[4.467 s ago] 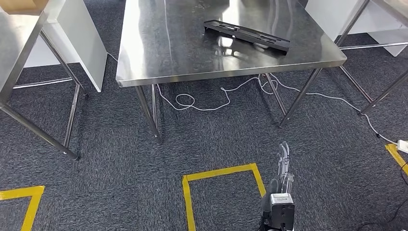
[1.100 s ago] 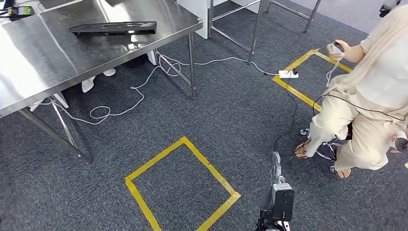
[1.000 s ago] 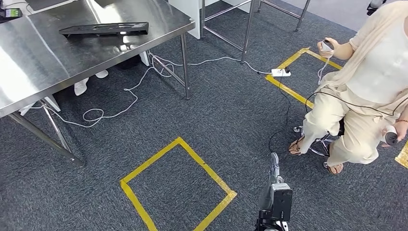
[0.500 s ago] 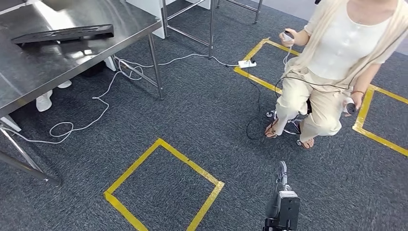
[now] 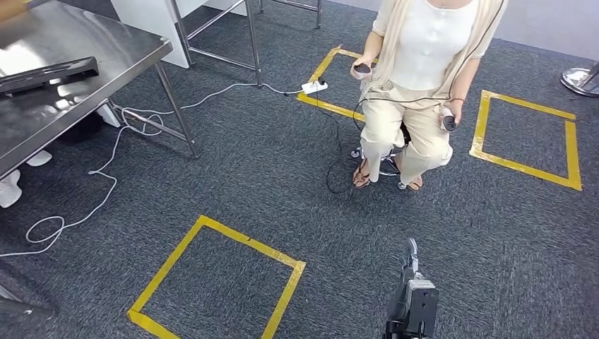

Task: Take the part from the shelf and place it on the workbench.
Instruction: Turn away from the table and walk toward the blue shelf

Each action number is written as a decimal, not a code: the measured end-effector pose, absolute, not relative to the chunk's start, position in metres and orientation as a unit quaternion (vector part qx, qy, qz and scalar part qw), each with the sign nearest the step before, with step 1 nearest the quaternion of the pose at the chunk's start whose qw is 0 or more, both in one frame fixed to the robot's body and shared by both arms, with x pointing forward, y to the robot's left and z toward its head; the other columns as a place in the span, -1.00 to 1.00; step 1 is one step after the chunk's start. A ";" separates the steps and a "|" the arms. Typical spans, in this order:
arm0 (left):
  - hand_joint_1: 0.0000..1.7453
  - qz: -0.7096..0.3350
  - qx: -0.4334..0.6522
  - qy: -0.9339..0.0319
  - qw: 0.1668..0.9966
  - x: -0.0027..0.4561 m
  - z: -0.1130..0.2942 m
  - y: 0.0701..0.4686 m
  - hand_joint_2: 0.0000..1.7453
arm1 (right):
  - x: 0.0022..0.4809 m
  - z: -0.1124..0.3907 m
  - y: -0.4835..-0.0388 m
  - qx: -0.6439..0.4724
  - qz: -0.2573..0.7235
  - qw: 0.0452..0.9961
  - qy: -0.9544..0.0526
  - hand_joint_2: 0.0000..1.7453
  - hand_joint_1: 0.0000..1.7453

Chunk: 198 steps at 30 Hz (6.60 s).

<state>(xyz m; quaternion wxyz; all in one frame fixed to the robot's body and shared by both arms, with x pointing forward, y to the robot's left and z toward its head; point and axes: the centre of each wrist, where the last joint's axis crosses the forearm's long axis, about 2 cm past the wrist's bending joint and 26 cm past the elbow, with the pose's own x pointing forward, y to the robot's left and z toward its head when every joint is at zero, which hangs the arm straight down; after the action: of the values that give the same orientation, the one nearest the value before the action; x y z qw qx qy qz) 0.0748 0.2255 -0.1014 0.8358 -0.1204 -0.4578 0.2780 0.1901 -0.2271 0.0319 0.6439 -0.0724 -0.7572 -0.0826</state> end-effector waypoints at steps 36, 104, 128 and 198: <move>-1.00 0.199 -0.247 -0.402 0.859 0.087 -0.095 0.201 -1.00 | 0.146 -0.066 -0.149 0.157 -0.097 0.837 -0.515 -1.00 -1.00; -1.00 0.283 -0.092 -0.590 0.751 0.110 -0.087 0.279 -1.00 | 0.168 0.035 -0.275 -0.067 -0.194 0.599 -0.774 -1.00 -1.00; -1.00 0.273 -0.093 -0.588 0.756 0.110 -0.087 0.280 -1.00 | 0.157 0.030 -0.279 -0.098 -0.197 0.613 -0.759 -1.00 -1.00; -1.00 0.244 -0.108 -0.575 0.774 0.117 -0.089 0.270 -1.00 | 0.147 0.025 -0.282 -0.131 -0.206 0.619 -0.746 -1.00 -1.00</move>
<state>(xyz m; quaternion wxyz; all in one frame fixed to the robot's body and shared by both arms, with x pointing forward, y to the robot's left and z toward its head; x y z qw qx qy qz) 0.1168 0.2698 -0.0890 0.7735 -0.1083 -0.5750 0.2435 0.1473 -0.2820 0.0252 0.6195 -0.1310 -0.7462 -0.2056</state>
